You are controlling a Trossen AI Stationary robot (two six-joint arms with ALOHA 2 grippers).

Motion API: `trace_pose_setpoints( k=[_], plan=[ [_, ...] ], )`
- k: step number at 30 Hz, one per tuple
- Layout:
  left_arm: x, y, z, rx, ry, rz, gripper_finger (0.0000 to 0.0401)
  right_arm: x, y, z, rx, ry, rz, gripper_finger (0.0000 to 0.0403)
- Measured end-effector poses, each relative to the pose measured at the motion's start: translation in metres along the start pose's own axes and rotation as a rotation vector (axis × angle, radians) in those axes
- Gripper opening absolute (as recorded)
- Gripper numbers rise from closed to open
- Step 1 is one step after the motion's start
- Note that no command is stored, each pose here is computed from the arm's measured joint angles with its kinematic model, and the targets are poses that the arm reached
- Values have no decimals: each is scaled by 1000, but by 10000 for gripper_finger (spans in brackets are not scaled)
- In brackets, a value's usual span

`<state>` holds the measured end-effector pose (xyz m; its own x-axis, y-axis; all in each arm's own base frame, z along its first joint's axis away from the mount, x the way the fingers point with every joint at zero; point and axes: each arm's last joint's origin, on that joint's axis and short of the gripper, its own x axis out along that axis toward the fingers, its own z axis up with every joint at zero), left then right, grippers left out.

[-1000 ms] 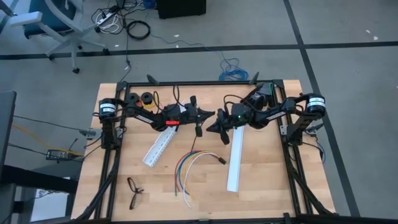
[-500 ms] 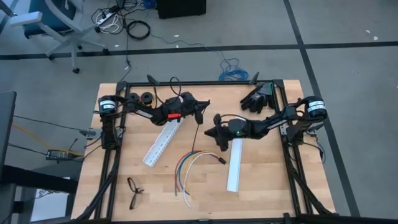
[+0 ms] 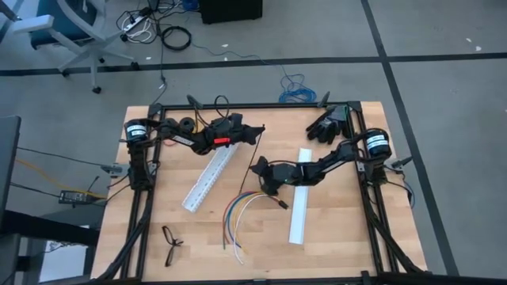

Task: Ziptie cables
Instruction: Wrap the cable wires together using the black zip tie

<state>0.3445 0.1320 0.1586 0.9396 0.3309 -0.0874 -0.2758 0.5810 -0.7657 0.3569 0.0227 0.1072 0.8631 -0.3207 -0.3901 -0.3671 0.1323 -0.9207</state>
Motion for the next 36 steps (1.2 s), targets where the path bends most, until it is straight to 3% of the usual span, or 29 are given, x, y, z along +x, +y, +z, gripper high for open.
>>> trace_pose_setpoints(
  k=[5, 15, 24, 31, 36],
  plan=[
    [0, 0, -1, -28, 12, -1, 0, -5, -2, 10, -15, 13, -27, 118],
    [0, -1, -3, -85, 35, -11, 0, 1, -3, 5, -89, -96, -9, 112],
    [9, -15, 5, -99, 53, -93, 0, 12, -13, 2, -100, -174, 68, 107],
    [14, -22, 10, -78, 42, -121, 1, 13, -12, 2, -92, -184, 99, 41],
    [14, -23, 11, -26, 40, -123, 1, 14, -12, -2, 16, -147, 110, 5]
  ],
)
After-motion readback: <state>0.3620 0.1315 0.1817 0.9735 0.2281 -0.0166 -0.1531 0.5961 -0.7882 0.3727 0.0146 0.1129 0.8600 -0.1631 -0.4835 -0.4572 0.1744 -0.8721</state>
